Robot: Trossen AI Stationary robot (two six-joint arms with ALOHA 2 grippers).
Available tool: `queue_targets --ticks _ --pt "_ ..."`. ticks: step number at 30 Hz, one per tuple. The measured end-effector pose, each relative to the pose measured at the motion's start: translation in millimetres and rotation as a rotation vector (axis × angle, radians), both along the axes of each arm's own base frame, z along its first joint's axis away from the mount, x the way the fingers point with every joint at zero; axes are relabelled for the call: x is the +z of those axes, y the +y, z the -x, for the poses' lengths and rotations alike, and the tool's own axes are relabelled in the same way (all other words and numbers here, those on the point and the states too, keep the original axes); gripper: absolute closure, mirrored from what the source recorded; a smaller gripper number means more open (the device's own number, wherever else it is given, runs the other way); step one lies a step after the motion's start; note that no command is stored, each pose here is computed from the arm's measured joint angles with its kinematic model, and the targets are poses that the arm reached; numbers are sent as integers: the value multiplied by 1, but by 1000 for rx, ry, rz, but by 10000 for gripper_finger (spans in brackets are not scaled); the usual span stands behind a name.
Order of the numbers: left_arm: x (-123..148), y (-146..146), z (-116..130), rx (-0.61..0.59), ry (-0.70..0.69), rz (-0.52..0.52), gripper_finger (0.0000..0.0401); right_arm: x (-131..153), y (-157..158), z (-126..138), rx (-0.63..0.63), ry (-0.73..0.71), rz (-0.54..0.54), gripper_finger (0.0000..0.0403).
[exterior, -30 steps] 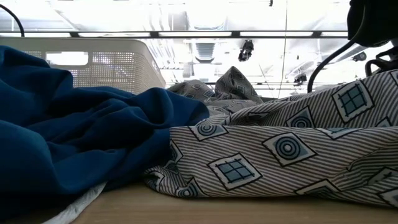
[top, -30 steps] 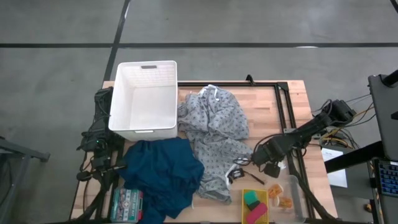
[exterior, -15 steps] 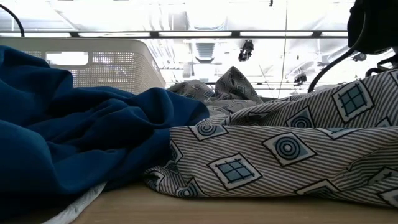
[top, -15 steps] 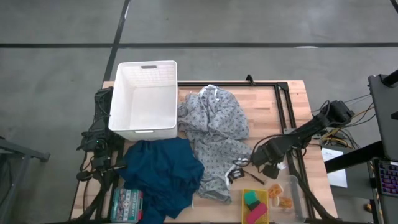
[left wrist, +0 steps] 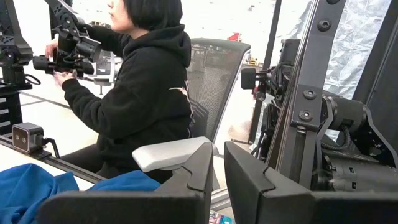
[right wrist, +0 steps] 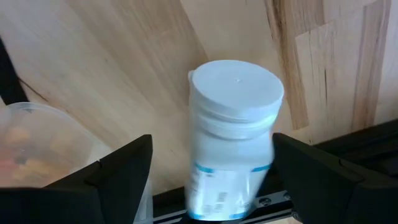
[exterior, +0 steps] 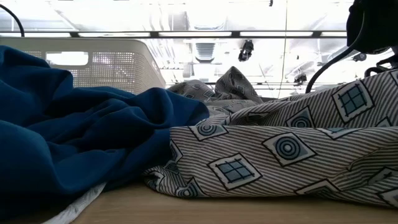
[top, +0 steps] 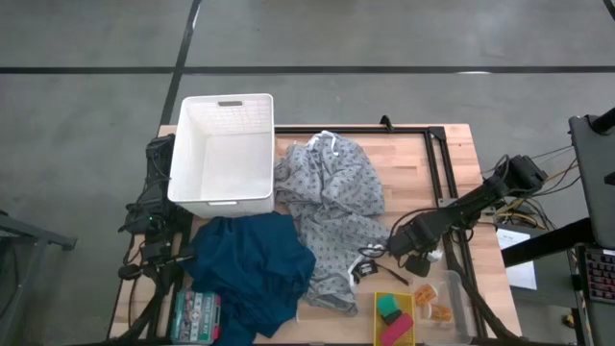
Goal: Pick & Place Medicine items
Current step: Put the white blue pill bottle into the transparent bin
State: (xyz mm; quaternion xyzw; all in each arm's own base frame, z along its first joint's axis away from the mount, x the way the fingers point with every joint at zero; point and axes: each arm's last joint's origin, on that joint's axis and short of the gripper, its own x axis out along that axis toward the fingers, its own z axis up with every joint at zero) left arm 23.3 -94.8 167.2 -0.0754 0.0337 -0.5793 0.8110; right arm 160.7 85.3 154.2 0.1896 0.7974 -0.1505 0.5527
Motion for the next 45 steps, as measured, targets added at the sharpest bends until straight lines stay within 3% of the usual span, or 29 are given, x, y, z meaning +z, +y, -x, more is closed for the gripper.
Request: queue_targets --ticks 11,22,39,45 --pt "0 0 0 0 0 1 354 0 0 0 14 -3 -5 175" --pt "0 0 0 0 0 0 354 0 0 0 21 -4 -7 241" --pt "0 0 0 0 0 0 354 4 0 -1 36 -8 -2 245" --pt "0 0 0 0 0 0 354 22 -1 -6 99 -25 82 237"
